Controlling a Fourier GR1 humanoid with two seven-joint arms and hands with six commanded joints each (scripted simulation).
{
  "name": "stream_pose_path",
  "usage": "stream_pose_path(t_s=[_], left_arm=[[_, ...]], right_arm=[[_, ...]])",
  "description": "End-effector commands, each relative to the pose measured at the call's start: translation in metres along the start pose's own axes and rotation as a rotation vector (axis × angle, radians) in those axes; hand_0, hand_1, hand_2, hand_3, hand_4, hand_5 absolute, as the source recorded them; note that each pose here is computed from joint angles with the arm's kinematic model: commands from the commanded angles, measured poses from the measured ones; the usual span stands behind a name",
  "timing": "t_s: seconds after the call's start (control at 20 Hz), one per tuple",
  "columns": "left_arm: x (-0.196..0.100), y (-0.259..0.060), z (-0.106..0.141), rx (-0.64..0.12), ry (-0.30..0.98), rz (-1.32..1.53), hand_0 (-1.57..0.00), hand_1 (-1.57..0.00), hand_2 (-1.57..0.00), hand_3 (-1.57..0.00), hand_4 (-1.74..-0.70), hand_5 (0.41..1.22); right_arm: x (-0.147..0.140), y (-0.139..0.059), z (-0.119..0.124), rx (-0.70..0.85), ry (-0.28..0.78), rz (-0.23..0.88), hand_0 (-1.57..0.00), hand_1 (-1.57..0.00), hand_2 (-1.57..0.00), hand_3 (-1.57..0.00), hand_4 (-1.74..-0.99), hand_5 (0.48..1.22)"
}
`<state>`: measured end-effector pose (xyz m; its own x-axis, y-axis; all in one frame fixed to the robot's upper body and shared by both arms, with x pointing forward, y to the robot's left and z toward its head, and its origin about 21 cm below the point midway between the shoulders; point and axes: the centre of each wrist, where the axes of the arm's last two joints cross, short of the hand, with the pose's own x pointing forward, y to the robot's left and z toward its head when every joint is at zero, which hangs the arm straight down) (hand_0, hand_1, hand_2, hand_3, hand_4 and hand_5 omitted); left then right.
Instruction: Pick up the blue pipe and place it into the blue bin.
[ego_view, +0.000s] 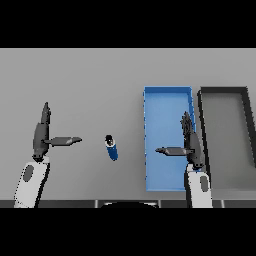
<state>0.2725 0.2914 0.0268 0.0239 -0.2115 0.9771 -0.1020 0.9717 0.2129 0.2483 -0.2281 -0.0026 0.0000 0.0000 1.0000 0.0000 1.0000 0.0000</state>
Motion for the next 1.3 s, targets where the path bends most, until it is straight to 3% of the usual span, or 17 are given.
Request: stream_pose_path(t_s=[0.0, 0.25, 0.3, 0.35, 0.5, 0.65, 0.75, 0.95, 1.25], left_arm=[[0.0, 0.0, 0.0, 0.0, -0.005, 0.001, 0.0, 0.0, 0.0, 0.0, -1.19, 0.605], [0.003, -0.003, 0.0, 0.001, -0.016, 0.003, 0.0, 0.0, 0.0, 0.0, -1.19, 0.605], [-0.001, 0.01, 0.006, -0.128, -0.031, -0.038, 0.0, 0.0, 0.0, 0.0, -1.19, 0.605], [-0.006, 0.024, 0.008, -0.212, -0.022, -0.063, 0.0, 0.0, 0.0, 0.0, -1.19, 0.606], [-0.007, 0.037, 0.012, -0.311, -0.04, -0.082, 0.0, 0.0, 0.0, 0.0, -1.19, 0.603], [-0.003, 0.036, 0.011, -0.376, -0.052, -0.104, 0.0, 0.0, 0.0, 0.0, -1.17, 0.605], [-0.004, 0.038, 0.018, -0.467, -0.053, -0.122, 0.0, 0.0, 0.0, 0.0, -1.16, 0.598], [-0.001, 0.017, 0.031, -0.648, -0.016, -0.135, 0.0, 0.0, 0.0, 0.0, -1.18, 0.557], [0.006, -0.023, 0.04, -0.798, -0.004, -0.15, 0.0, 0.0, 0.0, 0.0, -1.21, 0.502]], right_arm=[[0.0, 0.0, 0.0, -0.001, 0.0, 0.0, 0.0, 0.0, 0.0, 0.0, -1.254, 0.598], [0.0, -0.003, -0.001, -0.002, -0.002, 0.002, 0.0, 0.0, 0.0, 0.0, -1.254, 0.598], [-0.001, -0.014, 0.012, 0.043, -0.032, 0.124, 0.0, 0.0, 0.0, 0.0, -1.254, 0.598], [0.001, -0.019, 0.02, 0.077, -0.052, 0.192, 0.0, 0.0, 0.0, 0.0, -1.255, 0.597], [0.007, -0.023, 0.029, 0.115, -0.053, 0.287, 0.0, 0.0, 0.0, 0.0, -1.244, 0.596], [0.011, -0.019, 0.029, 0.13, -0.04, 0.3, 0.0, 0.0, 0.0, 0.0, -1.228, 0.595], [0.009, -0.021, 0.026, 0.134, -0.029, 0.293, 0.0, 0.0, 0.0, 0.0, -1.227, 0.594], [0.01, -0.018, 0.024, 0.151, -0.055, 0.293, 0.0, 0.0, 0.0, 0.0, -1.234, 0.609], [0.012, -0.019, 0.025, 0.168, -0.066, 0.275, 0.0, 0.0, 0.0, 0.0, -1.283, 0.642]])
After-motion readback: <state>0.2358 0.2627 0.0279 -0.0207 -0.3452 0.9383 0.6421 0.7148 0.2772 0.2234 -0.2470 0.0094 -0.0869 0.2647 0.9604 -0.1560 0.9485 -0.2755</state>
